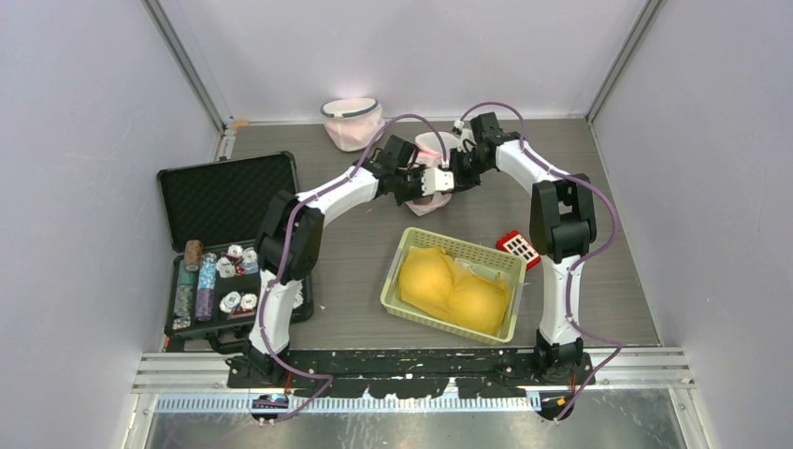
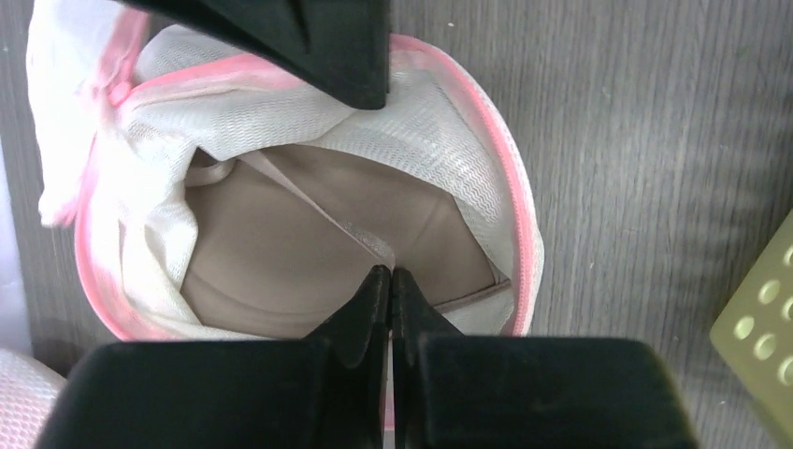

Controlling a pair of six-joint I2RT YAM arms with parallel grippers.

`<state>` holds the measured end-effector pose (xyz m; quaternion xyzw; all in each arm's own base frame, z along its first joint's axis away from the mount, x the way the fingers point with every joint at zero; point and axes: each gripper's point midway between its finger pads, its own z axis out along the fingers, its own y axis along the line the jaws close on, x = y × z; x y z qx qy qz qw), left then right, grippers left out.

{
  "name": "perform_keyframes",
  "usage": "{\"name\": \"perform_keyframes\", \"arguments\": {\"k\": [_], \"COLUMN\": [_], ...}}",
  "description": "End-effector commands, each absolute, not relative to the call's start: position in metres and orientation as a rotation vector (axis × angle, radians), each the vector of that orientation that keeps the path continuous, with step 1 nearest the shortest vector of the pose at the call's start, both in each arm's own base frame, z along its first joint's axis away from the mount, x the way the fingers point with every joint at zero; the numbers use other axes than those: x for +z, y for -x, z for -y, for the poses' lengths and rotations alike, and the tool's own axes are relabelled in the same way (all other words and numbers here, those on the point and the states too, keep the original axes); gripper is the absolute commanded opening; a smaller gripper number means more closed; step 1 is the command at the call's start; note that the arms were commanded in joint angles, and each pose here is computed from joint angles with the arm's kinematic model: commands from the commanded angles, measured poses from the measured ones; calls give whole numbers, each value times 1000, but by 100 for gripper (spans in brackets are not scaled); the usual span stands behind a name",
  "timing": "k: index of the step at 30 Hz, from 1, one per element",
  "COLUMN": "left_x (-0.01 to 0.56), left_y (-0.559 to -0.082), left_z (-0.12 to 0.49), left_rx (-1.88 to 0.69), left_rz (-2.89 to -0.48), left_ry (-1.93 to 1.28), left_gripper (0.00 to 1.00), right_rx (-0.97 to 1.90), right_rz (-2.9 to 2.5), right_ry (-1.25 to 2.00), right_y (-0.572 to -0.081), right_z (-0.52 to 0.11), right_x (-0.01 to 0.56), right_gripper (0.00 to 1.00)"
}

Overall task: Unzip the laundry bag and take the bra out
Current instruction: Pick up the bra from the laundry bag.

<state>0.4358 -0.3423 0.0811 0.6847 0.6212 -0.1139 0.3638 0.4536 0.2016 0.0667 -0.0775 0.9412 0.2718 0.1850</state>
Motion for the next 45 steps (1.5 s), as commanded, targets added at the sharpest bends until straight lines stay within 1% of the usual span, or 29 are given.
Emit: {"name": "perform_keyframes", "arguments": {"k": [1,4,9,21,34,42,45], "left_x": [126,141,167,258,339,395,414], "left_y": [-447,-444,-458,-480,-484,-475,-474], "left_z": [356,363,367,370,363,362,358], "left_rx": [-339,-414,-463,-566,-651,-719,-783], "left_rz": [-1566,-1581,-1622,-1559,-1468,-1349,-1328], "left_ry": [-1591,-1513,-1330,-990,-829,-788,-740], "left_gripper": [0,0,0,0,0,0,0], "right_rx": [725,718,701,652,626,619,616], "right_rz": [-2610,-2606,-2600,-2597,-2606,-2617,-2621], "right_ry": [272,283,299,351,373,380,377], "right_y": [-458,-459,-462,-462,-462,-459,-459], "right_z": [-201,-200,-198,-193,-189,-188,-187], "right_x": [79,79,79,74,65,61,60], "right_gripper": [1,1,1,1,1,1,1]}}
